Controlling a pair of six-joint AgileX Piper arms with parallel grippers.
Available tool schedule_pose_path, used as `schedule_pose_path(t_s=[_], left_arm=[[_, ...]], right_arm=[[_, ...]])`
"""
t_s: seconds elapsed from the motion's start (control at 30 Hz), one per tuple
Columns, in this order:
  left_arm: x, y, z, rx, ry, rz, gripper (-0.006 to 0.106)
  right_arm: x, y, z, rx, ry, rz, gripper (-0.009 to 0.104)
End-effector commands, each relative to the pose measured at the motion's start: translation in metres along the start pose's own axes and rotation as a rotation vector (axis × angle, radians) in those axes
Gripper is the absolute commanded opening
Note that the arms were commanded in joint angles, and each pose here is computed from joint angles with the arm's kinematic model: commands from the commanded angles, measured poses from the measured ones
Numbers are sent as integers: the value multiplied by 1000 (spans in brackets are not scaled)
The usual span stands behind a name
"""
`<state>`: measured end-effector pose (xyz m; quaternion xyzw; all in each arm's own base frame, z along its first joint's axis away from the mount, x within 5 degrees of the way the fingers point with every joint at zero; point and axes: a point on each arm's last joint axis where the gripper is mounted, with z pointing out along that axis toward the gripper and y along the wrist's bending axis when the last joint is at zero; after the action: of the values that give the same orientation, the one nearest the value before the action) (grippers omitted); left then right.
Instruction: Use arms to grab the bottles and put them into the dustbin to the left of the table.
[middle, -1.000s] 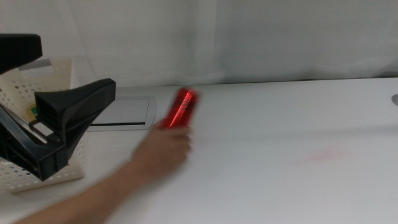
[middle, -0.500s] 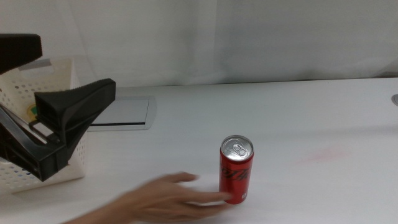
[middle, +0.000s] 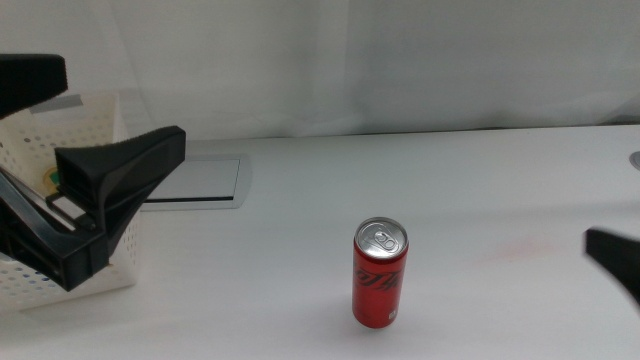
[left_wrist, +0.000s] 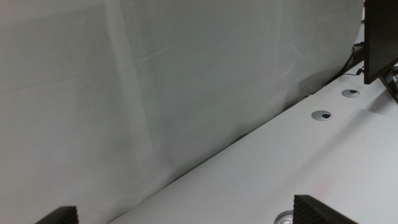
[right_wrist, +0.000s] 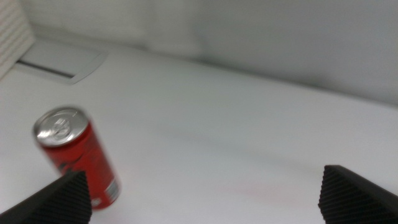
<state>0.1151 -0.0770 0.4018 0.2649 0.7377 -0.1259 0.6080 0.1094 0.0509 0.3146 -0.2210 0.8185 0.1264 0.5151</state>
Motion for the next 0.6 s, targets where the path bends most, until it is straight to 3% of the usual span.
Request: schedule_pose_path(t_s=[0.0,0.13,0.57], left_arm=[[2,-1,1,7,8,-8,90],[2,-1,1,8,8,-9,90],[2,-1,1,8,8,-9,90]], right_arm=[[13,2,15,-46,21,14,103],[24,7,30,-117,62,8,103],[26,9,37,-166,95,-21,103]])
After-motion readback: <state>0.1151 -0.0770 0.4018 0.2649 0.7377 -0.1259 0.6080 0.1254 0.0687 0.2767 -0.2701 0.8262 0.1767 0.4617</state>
